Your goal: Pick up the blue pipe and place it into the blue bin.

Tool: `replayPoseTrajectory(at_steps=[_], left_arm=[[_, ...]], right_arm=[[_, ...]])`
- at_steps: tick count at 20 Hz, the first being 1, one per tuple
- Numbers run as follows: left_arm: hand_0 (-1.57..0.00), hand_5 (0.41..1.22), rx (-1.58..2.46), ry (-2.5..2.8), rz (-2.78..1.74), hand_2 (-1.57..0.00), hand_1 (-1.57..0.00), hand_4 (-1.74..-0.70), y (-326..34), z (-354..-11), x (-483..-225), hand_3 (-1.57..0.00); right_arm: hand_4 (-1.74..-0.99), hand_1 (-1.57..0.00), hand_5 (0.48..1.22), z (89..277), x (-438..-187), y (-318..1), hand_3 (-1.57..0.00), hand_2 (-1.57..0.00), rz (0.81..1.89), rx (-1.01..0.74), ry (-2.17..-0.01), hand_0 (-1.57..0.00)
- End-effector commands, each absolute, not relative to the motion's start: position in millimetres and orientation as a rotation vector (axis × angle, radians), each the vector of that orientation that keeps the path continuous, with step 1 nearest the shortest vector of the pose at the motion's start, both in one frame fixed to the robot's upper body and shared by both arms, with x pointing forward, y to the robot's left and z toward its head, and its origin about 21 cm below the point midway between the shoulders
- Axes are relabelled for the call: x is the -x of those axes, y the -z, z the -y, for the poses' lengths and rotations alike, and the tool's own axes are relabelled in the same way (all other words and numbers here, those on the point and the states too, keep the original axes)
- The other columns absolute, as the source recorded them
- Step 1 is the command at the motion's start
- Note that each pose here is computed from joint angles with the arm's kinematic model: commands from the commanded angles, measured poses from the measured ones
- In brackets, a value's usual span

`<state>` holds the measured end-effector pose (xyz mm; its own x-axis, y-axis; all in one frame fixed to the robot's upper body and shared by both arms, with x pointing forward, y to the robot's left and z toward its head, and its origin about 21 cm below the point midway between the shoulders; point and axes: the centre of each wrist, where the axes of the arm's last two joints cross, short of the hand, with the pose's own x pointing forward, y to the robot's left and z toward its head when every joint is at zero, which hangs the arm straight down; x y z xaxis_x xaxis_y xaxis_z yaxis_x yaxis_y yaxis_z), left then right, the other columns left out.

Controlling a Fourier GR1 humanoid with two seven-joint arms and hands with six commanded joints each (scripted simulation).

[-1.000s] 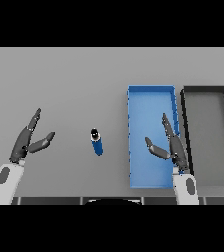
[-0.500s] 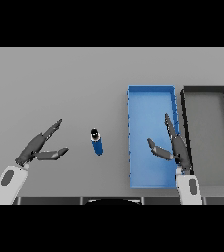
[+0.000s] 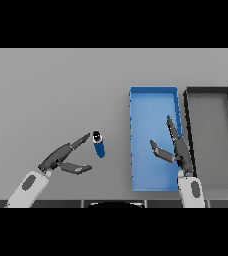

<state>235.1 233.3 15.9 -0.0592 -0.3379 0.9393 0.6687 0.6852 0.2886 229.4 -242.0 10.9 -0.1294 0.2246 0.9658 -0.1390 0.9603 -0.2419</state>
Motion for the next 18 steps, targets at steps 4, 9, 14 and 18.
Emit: replayPoseTrajectory(at_steps=[4, 9, 14, 18], left_arm=[[0.00, 0.446, 0.313, 0.857, 1.405, 0.00, 0.00, -1.12, -8.0, -214.9, -246.0, 0.00], [0.00, 0.444, 0.367, 0.850, 1.374, 0.00, 0.00, -1.11, 7.1, -182.0, -257.1, 0.00], [0.00, 0.477, 0.407, 0.836, 1.423, 0.00, 0.00, -1.09, 18.4, -163.9, -268.3, 0.00], [-0.19, 0.730, 0.488, 0.704, 1.440, -0.48, -0.35, -1.25, 21.2, -147.4, -274.9, -0.52]], right_arm=[[-1.275, 0.00, 0.615, 240.5, -226.6, -10.6, 0.00, 0.00, 1.662, 0.064, -0.298, 0.00], [-1.274, 0.00, 0.603, 245.0, -224.6, -13.7, 0.00, 0.00, 1.672, 0.063, -0.289, 0.00], [-1.264, 0.00, 0.598, 243.3, -222.8, -11.5, 0.00, 0.00, 1.674, 0.067, -0.293, 0.00], [-1.260, 0.00, 0.600, 247.9, -220.9, -9.6, 0.00, 0.00, 1.662, 0.073, -0.290, 0.00]])
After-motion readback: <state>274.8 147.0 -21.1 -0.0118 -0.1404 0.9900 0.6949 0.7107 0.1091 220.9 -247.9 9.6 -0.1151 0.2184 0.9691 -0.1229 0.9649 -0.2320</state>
